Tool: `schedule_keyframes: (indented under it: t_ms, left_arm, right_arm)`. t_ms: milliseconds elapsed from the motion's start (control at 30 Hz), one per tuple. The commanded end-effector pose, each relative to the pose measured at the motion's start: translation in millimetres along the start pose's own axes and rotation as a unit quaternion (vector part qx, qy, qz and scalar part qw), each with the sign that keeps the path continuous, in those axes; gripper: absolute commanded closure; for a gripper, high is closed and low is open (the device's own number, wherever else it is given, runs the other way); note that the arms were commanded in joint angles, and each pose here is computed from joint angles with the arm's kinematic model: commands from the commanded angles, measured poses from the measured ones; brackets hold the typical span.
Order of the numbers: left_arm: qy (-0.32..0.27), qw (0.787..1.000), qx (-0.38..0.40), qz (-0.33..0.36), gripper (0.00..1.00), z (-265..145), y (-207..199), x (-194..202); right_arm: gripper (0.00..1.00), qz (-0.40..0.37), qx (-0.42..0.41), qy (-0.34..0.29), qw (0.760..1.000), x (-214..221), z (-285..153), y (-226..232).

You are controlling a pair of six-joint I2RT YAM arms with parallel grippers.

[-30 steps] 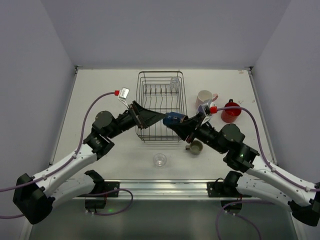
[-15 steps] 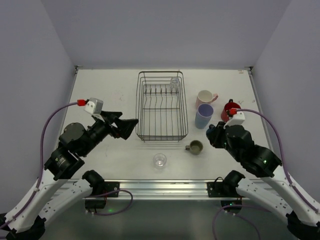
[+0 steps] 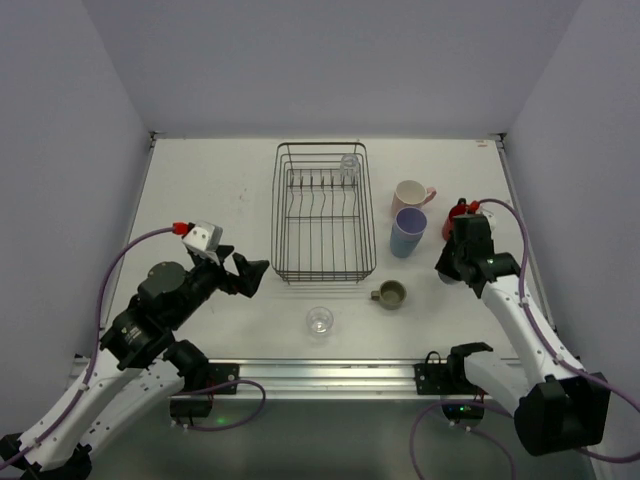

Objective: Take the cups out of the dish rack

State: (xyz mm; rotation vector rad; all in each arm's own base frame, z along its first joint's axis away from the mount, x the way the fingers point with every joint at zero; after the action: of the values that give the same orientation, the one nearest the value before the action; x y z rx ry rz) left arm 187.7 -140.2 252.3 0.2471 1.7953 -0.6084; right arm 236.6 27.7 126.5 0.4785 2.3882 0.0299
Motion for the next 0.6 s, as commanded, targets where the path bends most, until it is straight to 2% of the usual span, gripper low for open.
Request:
schedule_keyframes:
  t_ms: [0, 367, 467, 500, 567]
  left_arm:
    - [-0.029, 0.999, 0.022, 0.019, 0.0, -5.2, -6.0, -12.0]
    - [-0.037, 0.999, 0.028, 0.019, 0.0, -7.1, -5.5, -14.1]
    - [-0.031, 0.999, 0.027, 0.019, 0.0, -4.3, -5.2, -12.5]
    - [-0.029, 0.999, 0.025, 0.019, 0.0, -3.6, -4.4, -12.5]
    - [-0.023, 0.999, 0.027, 0.019, 0.0, -1.5, -4.8, -10.8]
  right_arm:
    - [1.0, 0.001, -0.065, -0.024, 0.998, -28.6, 14.7, 24.0]
    - [1.0, 0.008, -0.047, 0.05, 0.998, -6.8, 66.1, 28.2]
    - [0.88, 0.013, -0.052, 0.053, 0.997, -6.7, 65.8, 30.8]
    - [0.8, 0.014, -0.051, 0.055, 0.997, -5.3, 66.1, 30.6]
    - [0.72, 0.014, -0.047, 0.059, 0.997, -4.2, 67.6, 29.3]
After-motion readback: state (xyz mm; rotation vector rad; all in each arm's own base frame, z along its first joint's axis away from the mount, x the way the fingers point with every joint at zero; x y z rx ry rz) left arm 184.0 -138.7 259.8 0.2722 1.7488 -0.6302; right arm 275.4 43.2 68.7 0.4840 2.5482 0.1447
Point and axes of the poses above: each gripper's point midway between its finger pads, its own z axis out along the fingers, its own y axis along the line the jaws close on, x = y × z, the point moved 1 cm from there along -z, back along the fingers, and after that the axes turned 2 degrees about -z, right-handed, at the moved point
